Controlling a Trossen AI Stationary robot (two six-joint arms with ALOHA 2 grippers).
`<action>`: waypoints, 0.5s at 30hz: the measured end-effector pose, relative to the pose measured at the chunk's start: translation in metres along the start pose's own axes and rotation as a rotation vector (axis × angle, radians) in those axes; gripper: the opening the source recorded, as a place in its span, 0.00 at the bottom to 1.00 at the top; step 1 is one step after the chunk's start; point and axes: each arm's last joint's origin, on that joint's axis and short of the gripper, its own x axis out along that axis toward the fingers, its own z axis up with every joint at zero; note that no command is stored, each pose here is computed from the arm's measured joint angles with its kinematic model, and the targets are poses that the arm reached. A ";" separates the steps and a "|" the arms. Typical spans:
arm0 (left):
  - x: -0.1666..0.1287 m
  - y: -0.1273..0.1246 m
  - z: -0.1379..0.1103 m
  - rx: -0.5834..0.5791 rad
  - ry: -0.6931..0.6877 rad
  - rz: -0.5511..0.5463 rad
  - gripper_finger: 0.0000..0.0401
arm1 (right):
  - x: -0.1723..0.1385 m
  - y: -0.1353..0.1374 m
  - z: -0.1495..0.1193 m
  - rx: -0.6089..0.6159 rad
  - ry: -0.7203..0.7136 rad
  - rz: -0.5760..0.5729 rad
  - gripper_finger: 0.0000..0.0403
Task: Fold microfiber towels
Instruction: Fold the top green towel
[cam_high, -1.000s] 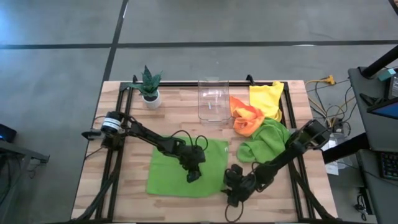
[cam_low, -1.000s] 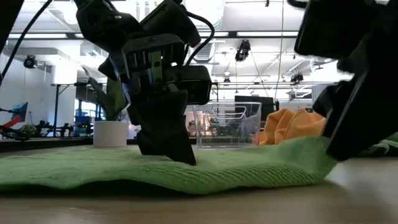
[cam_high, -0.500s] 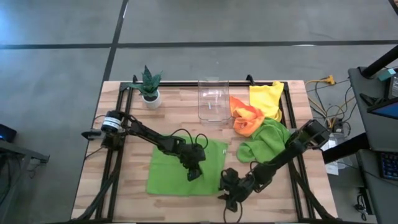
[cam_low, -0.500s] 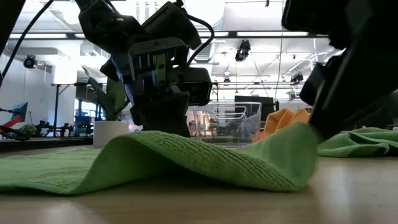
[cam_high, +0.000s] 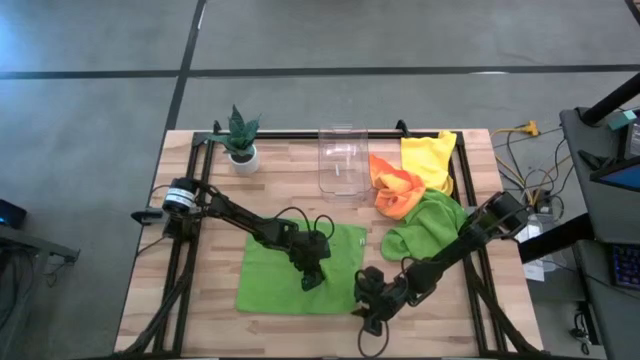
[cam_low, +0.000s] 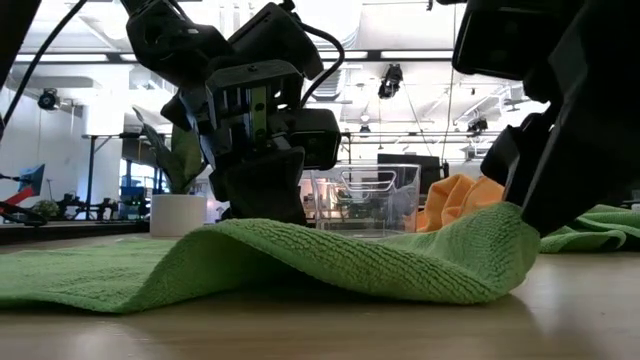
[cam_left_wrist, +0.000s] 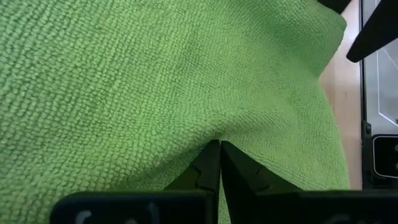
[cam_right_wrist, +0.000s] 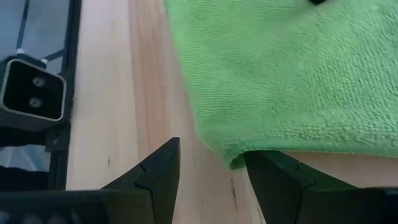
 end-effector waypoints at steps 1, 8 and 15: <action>0.000 0.000 0.000 0.000 0.000 0.000 0.00 | 0.001 0.000 0.000 -0.012 0.002 0.001 0.43; 0.000 0.001 0.000 -0.003 -0.003 0.005 0.00 | 0.022 0.002 -0.006 -0.039 0.025 0.007 0.43; 0.000 0.001 0.001 -0.024 -0.004 0.006 0.00 | 0.034 0.014 0.001 -0.030 0.044 0.034 0.27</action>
